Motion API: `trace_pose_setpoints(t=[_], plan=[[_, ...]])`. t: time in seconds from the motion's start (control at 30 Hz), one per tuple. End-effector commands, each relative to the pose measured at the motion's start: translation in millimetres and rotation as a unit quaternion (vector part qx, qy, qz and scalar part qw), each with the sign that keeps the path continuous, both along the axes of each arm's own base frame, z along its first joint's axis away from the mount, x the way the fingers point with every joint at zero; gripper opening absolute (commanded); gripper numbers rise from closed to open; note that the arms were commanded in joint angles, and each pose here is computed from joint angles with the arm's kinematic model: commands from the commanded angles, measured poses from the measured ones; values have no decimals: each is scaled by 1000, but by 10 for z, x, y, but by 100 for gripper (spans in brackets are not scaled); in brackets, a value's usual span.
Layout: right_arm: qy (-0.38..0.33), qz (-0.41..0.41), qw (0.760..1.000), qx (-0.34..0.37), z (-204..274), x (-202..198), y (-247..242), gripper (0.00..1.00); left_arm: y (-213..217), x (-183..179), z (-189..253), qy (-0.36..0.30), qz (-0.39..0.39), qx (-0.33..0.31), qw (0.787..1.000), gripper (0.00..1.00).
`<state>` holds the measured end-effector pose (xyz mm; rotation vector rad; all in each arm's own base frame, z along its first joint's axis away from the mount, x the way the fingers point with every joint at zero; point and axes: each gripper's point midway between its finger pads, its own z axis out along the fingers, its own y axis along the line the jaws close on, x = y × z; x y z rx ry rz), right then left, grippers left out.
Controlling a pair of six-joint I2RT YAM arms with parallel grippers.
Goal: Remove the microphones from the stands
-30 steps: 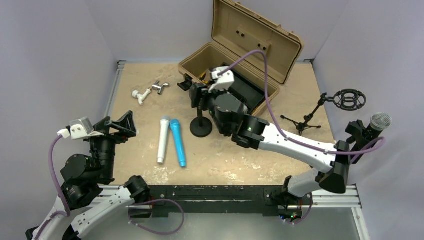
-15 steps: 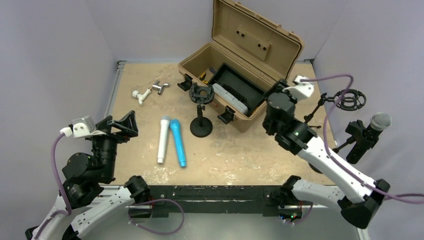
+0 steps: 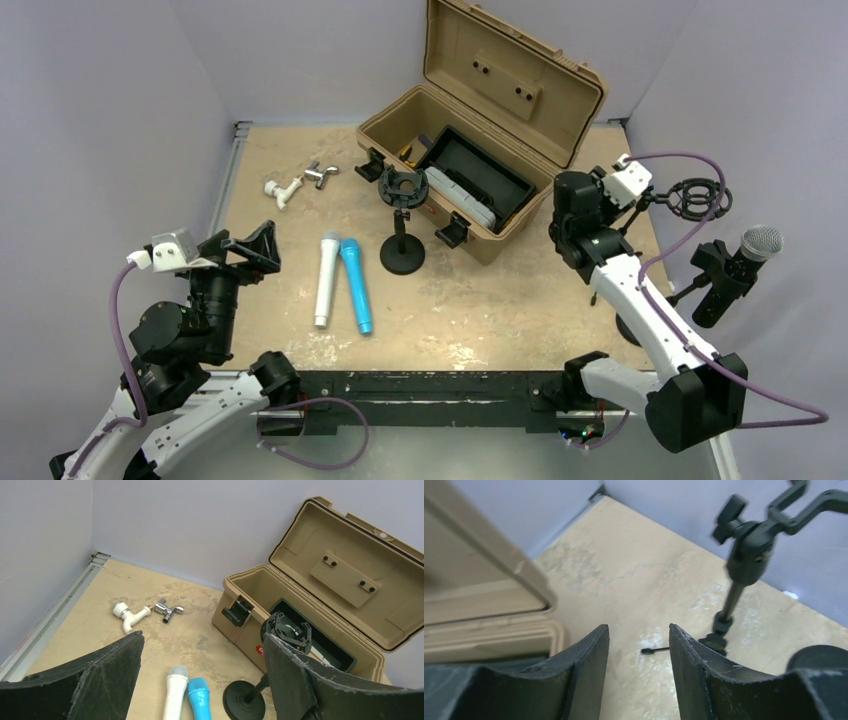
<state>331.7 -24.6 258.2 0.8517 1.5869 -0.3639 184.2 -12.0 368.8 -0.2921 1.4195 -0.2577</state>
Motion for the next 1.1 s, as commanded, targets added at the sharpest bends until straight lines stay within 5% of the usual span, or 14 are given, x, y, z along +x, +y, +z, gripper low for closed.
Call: trace_pose_setpoints(t=[0.0, 0.47, 0.73, 0.93, 1.07], plan=[[-31, -37, 999, 4, 99, -11, -309, 45, -15, -22, 120, -9, -11, -12, 1000, 86], [-56, -130, 990, -7, 61, -116, -823, 44, -36, -33, 136, -11, -19, -15, 1000, 87], [-15, 12, 1000, -18, 12, 132, -518, 44, -37, -35, 134, -12, -20, -16, 1000, 87], [-59, 91, 993, 41, 186, 47, -242, 45, -55, -32, 141, -10, -24, -15, 1000, 87], [-68, 73, 994, 46, 249, -149, -310, 45, -50, -48, 145, -12, -27, -20, 999, 87]])
